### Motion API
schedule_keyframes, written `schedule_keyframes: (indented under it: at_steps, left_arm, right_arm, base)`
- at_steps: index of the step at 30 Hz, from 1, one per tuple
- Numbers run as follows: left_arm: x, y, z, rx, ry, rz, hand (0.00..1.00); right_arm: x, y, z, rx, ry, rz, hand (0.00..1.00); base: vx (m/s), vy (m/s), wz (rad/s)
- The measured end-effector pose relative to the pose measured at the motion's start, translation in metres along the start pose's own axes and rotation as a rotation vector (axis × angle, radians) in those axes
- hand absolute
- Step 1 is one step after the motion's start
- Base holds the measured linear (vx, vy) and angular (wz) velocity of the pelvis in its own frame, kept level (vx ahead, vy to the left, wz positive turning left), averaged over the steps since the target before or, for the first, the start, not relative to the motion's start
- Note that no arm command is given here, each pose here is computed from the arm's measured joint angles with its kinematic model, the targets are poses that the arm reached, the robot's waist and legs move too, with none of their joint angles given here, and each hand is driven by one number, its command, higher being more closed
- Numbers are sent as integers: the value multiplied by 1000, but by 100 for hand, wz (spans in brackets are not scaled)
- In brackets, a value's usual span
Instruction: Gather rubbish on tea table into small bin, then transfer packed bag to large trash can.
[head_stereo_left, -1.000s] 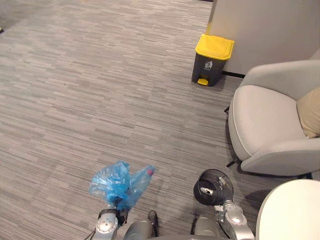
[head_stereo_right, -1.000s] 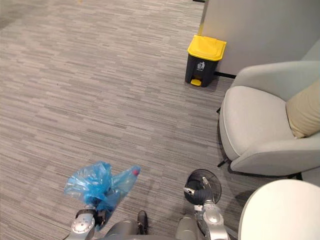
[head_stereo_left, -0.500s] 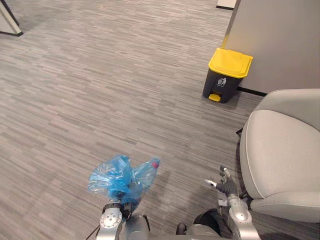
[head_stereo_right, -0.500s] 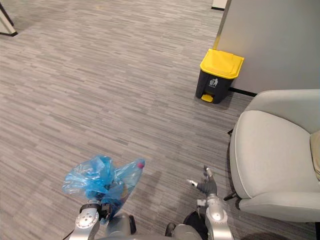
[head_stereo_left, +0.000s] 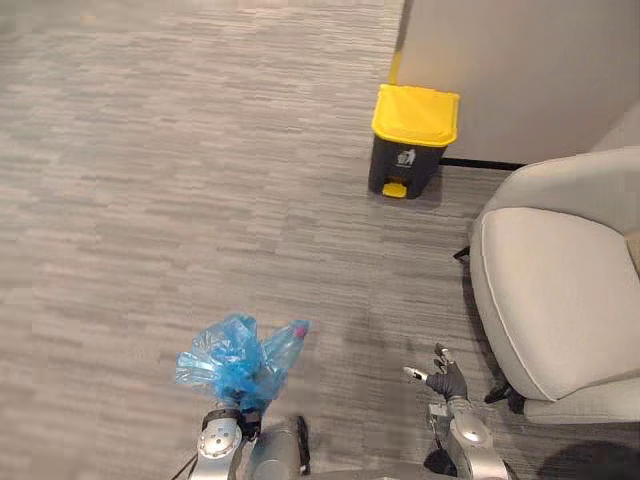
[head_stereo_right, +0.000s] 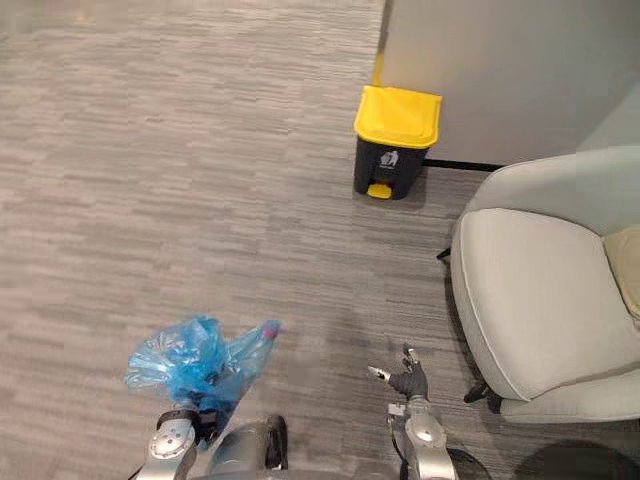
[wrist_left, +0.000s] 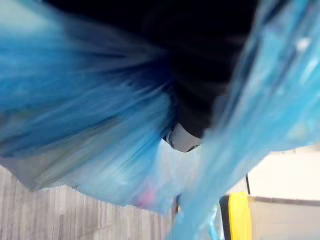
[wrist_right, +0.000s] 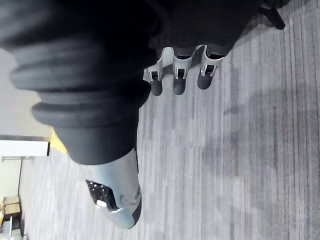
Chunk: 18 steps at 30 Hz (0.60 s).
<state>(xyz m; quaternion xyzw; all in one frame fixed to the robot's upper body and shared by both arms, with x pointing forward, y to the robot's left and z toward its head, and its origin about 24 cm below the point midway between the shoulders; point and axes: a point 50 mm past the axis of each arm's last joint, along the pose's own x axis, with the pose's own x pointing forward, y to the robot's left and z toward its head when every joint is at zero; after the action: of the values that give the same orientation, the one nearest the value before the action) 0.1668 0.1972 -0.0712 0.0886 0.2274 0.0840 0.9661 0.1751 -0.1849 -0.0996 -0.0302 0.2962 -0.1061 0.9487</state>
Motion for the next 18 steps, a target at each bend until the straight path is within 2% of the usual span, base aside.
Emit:
schedule_keyframes:
  at_steps: [7, 11, 15, 18]
  left_arm:
    - [13, 12, 5, 31, -6, 32, 100]
    - [24, -1, 12, 11, -12, 3, 100]
    - [19, -10, 10, -27, -7, -8, 100]
    - [7, -16, 4, -64, 2, -8, 100]
  right_arm:
    - [0, -8, -6, -34, 26, -11, 0]
    - [8, -28, 1, -63, 15, -61, 0]
    - [-3, -29, -10, -53, 34, -66, 0]
    - [-5, -23, 3, -17, -31, -68, 0]
  base:
    - [363, -117, -4]
    - [334, -163, -9]
    - [286, -128, 23]
    - [285, -7, -9]
